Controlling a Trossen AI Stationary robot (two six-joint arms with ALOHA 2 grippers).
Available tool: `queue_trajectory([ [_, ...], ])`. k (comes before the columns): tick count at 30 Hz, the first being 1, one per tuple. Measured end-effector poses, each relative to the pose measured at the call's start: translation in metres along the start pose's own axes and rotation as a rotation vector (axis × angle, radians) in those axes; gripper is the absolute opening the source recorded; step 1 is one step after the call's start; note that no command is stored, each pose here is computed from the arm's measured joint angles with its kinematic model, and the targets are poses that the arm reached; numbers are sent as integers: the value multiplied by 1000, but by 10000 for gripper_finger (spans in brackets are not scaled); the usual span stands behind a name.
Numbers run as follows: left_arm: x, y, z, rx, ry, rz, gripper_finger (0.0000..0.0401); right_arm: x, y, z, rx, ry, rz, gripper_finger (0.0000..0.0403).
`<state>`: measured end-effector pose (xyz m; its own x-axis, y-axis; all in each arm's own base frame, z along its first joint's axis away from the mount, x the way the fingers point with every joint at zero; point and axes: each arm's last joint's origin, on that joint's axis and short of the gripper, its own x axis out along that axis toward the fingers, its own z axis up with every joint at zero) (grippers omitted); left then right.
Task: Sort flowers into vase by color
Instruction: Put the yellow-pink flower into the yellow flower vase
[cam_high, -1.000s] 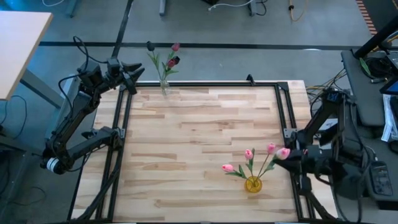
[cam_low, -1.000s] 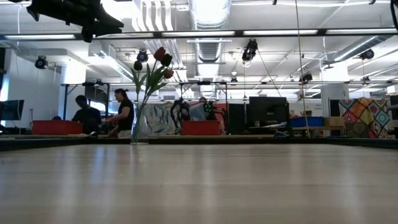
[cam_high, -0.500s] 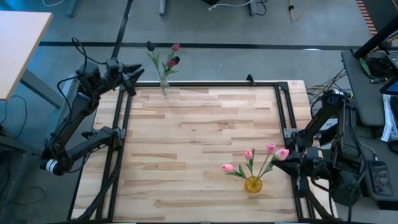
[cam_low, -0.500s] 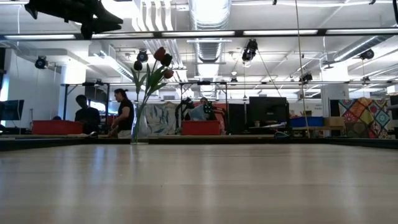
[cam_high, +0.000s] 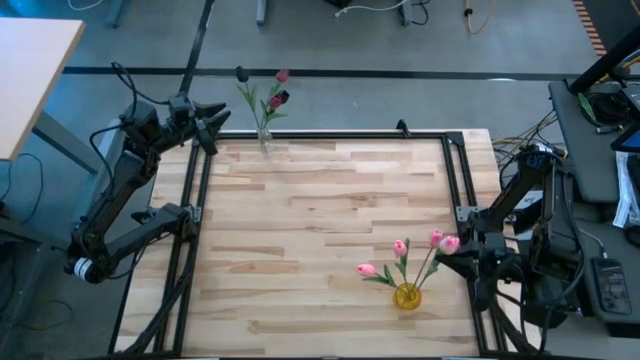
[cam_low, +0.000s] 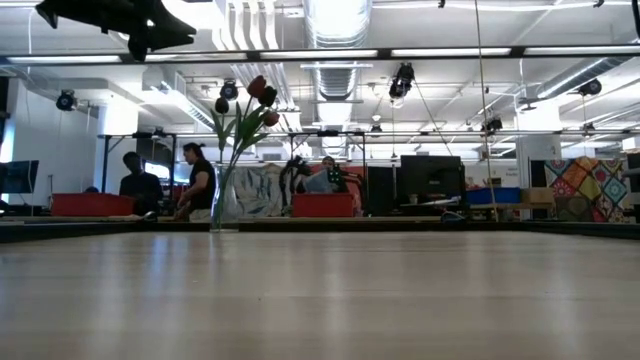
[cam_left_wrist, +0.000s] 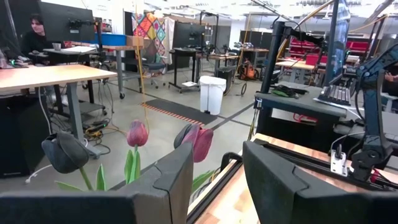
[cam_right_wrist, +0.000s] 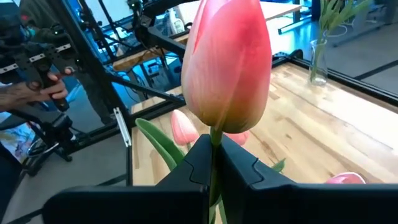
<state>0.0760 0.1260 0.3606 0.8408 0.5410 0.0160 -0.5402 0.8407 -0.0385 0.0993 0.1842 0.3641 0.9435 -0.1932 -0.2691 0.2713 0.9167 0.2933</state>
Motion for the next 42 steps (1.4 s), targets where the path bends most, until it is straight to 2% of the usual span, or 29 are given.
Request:
queue_trajectory([
  [10, 0, -1, 0, 5, -1, -12, 125, 6, 3, -16, -15, 95, -39, 9],
  [18, 5, -16, -1, -14, 9, -189, 107, 19, 3, -27, 27, 257, -120, 46],
  [25, 12, -43, -2, -4, 17, -373, 54, 22, 2, -21, 46, 283, -129, 104],
  [31, 13, -63, -4, -12, 37, -503, 5, 18, 6, -10, 55, 322, -97, 137],
  [42, 14, -89, -11, -20, 74, -614, 0, 12, 12, 1, 68, 472, -41, 164],
])
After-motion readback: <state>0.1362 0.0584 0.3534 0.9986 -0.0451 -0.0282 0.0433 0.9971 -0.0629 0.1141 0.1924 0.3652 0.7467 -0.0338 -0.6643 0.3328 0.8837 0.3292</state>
